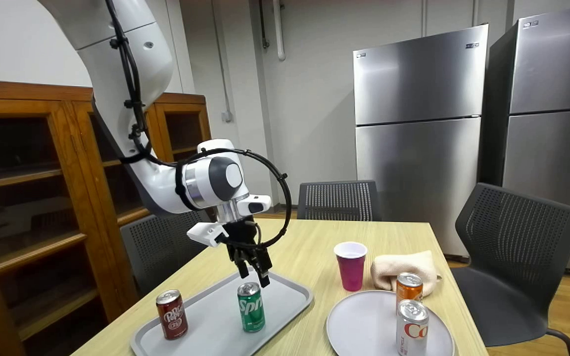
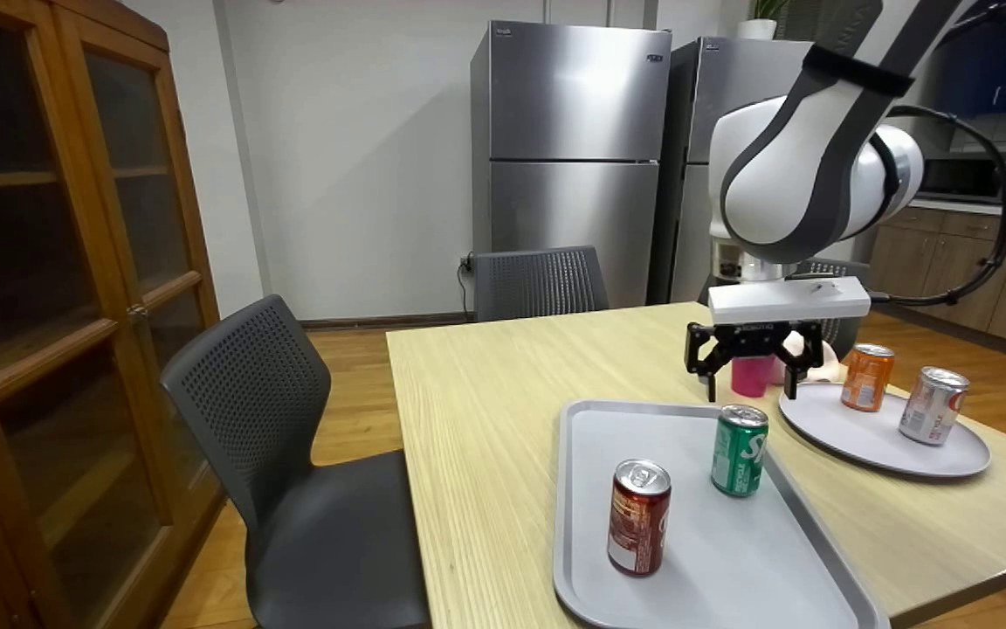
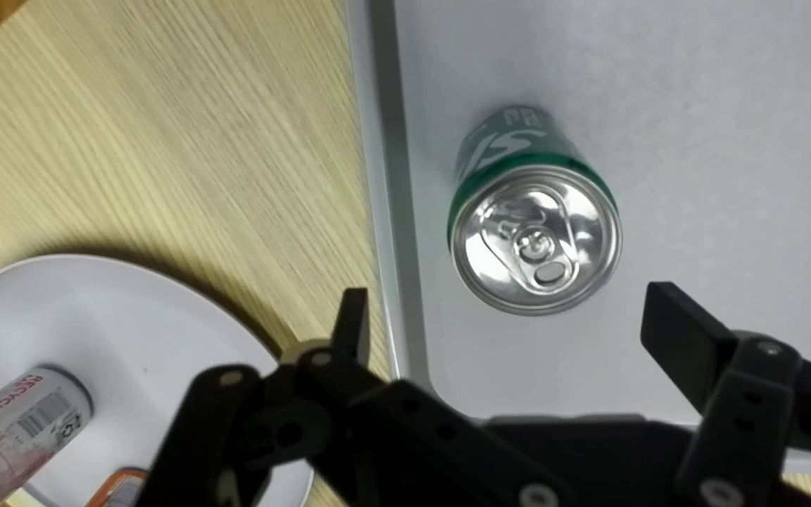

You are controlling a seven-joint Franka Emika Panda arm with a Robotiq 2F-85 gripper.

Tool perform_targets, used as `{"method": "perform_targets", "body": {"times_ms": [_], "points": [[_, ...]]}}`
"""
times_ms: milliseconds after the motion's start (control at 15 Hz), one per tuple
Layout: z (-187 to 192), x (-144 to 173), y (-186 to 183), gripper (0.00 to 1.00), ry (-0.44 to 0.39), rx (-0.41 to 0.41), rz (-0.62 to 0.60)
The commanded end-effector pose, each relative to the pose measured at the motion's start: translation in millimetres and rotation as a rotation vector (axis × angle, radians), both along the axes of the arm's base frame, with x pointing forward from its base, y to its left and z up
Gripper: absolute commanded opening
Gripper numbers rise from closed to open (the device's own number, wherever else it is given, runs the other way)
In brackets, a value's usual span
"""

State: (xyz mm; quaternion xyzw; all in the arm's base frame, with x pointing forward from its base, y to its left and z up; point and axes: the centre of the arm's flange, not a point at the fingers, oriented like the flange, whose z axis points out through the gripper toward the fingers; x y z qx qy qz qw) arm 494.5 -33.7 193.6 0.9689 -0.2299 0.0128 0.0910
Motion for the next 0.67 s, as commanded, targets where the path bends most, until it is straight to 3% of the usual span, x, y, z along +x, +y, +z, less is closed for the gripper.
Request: {"method": "perform_targets", "body": {"times_ms": [0,600], "points": [[2,1,0,1.0,0.027,0.003,0.007],[-11,0,9,1.0,0.06,-0.005,0.01]]}}
